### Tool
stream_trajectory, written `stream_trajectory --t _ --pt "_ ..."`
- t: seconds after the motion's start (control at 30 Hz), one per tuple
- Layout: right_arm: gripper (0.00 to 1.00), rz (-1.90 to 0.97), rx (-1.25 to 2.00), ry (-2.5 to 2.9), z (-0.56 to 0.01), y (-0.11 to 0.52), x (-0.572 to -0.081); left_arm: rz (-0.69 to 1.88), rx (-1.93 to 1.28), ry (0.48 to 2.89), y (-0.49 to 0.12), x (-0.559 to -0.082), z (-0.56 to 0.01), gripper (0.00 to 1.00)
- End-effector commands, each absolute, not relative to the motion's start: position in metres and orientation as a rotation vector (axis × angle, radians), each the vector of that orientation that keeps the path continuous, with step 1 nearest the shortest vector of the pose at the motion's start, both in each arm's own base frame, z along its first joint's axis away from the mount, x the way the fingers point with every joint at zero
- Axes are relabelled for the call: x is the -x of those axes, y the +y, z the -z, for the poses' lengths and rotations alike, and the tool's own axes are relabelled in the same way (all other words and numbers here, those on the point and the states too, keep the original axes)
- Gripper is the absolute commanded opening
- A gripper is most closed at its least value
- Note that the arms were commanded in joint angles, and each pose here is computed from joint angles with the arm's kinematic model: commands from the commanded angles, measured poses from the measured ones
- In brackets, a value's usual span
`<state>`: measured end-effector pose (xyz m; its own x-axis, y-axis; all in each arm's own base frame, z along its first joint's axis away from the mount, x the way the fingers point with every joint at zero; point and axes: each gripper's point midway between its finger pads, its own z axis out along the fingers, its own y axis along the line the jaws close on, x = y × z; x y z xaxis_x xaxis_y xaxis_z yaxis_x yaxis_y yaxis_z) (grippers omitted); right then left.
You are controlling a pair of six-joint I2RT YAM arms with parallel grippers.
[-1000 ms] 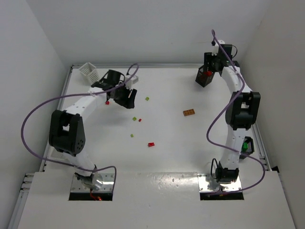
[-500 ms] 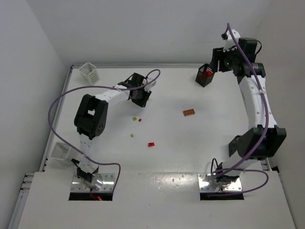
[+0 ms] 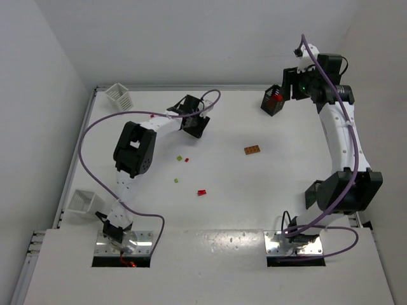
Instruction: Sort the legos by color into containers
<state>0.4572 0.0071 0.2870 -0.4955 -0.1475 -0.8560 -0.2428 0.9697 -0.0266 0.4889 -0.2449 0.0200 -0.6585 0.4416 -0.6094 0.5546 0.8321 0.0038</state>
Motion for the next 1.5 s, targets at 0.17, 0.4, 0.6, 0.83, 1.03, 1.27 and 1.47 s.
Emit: stream_trajectory --t 0.17,0.4,0.6,0.83,1.03,1.27,1.47 --pt "0.62 -0.140 0.281 2.064 -0.295 0.010 -0.462 0.220 -0.755 2.437 -0.254 -0.490 0.008 0.50" --pt "0.62 -0.142 0.280 2.073 -0.291 0.010 -0.464 0.229 -0.755 2.462 -0.247 -0.483 0.007 0.39" --pt "0.62 -0.140 0.281 2.064 -0.295 0.010 -0.464 0.219 -0.760 2.477 -0.236 -0.474 -0.001 0.29" --pt "0.62 -0.157 0.292 2.051 -0.298 0.013 -0.465 0.190 -0.717 2.502 -0.204 -0.477 -0.004 0.21" --pt "0.62 -0.168 0.311 2.049 -0.298 0.022 -0.465 0.225 -0.661 2.396 -0.197 -0.494 -0.061 0.18" --pt "0.62 -0.178 0.316 2.047 -0.298 0.023 -0.465 0.224 -0.422 2.235 -0.143 -0.542 -0.151 0.18" --pt "0.62 -0.180 0.316 2.056 -0.294 0.023 -0.466 0.167 -0.175 2.044 -0.058 -0.588 -0.228 0.20"
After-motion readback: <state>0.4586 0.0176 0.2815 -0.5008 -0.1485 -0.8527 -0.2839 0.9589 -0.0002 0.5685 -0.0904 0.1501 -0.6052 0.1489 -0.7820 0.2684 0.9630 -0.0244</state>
